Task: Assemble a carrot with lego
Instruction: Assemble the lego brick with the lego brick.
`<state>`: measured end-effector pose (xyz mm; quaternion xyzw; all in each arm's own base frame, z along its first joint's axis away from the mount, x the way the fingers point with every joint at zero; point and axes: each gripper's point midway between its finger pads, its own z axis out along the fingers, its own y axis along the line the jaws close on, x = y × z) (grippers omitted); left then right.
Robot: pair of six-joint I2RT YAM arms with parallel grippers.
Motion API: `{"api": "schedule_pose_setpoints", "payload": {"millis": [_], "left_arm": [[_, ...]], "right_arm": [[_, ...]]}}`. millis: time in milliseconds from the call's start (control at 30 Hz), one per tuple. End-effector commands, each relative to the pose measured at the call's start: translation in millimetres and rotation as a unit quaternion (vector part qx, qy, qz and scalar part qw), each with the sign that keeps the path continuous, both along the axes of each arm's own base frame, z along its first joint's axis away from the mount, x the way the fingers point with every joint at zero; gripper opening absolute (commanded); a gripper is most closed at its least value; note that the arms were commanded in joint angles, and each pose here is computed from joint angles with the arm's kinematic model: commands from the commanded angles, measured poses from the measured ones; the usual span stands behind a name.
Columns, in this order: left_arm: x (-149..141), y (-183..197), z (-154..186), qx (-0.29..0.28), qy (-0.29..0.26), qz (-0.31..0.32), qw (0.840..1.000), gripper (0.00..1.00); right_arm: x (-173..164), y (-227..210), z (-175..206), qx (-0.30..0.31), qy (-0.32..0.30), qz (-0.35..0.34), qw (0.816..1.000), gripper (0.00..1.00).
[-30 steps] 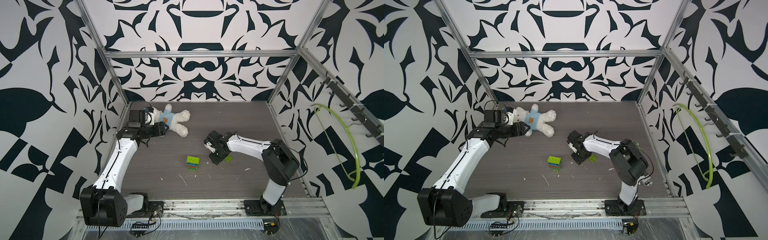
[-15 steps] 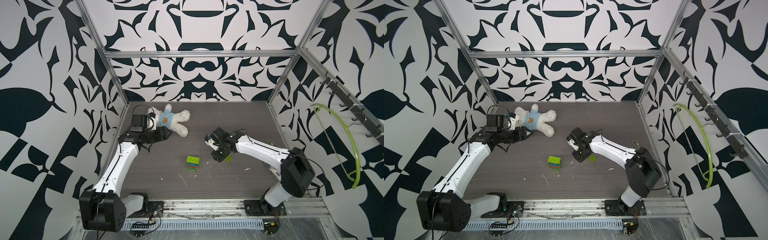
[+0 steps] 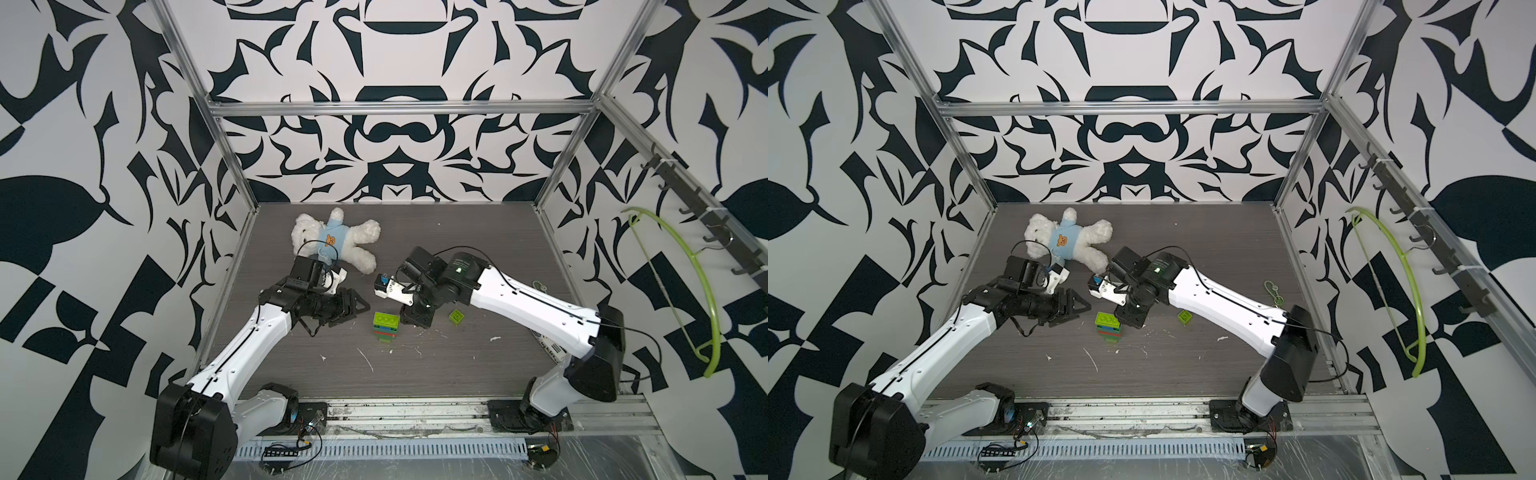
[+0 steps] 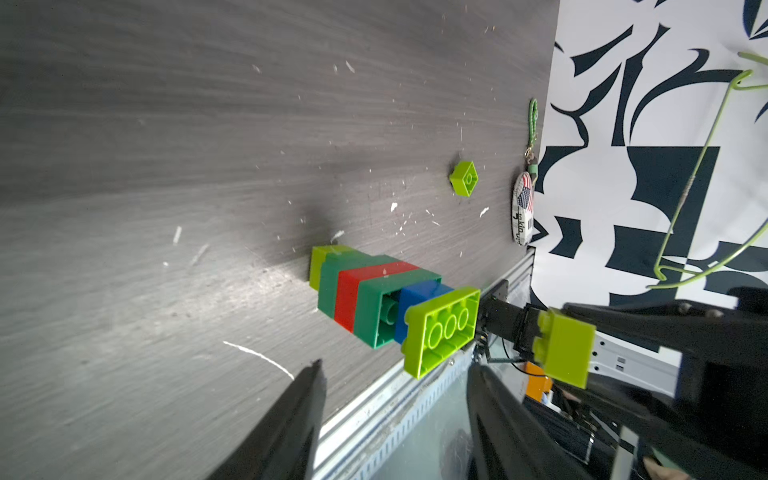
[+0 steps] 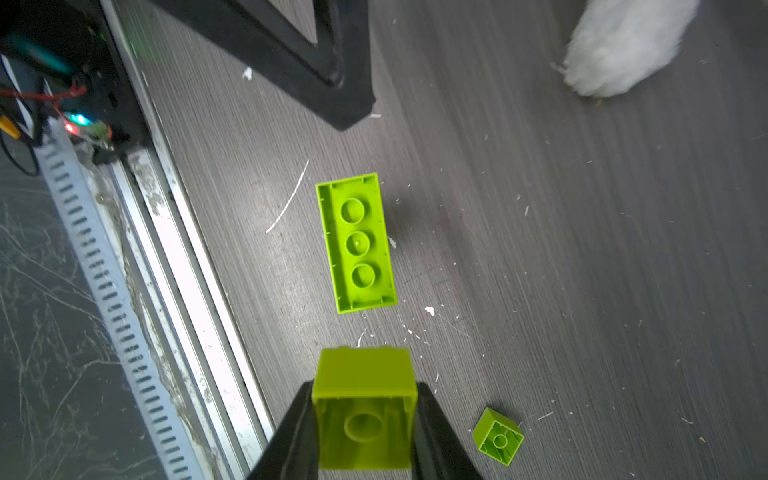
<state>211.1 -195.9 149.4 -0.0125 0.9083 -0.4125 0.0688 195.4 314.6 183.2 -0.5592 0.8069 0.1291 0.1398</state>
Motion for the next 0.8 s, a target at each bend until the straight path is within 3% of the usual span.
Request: {"api": "schedule_pose_setpoints", "payload": {"millis": [0, 400, 767], "left_arm": [[-6.1, -11.9, 0.8, -0.039, 0.021, -0.019, 0.999, 0.60], [-5.4, -19.4, -11.2, -0.051, 0.045, -0.027, 0.997, 0.59], [-10.8, -23.5, -22.4, -0.047, 0.063, -0.036, 0.996, 0.52]], "right_arm": [[-5.4, 2.4, 3.2, -0.017, 0.005, 0.036, 0.999, 0.24], [-0.3, 10.3, -4.2, -0.045, 0.013, 0.059, 0.997, 0.23], [-3.2, 13.6, -7.6, -0.055, 0.010, 0.072, 0.996, 0.22]]}}
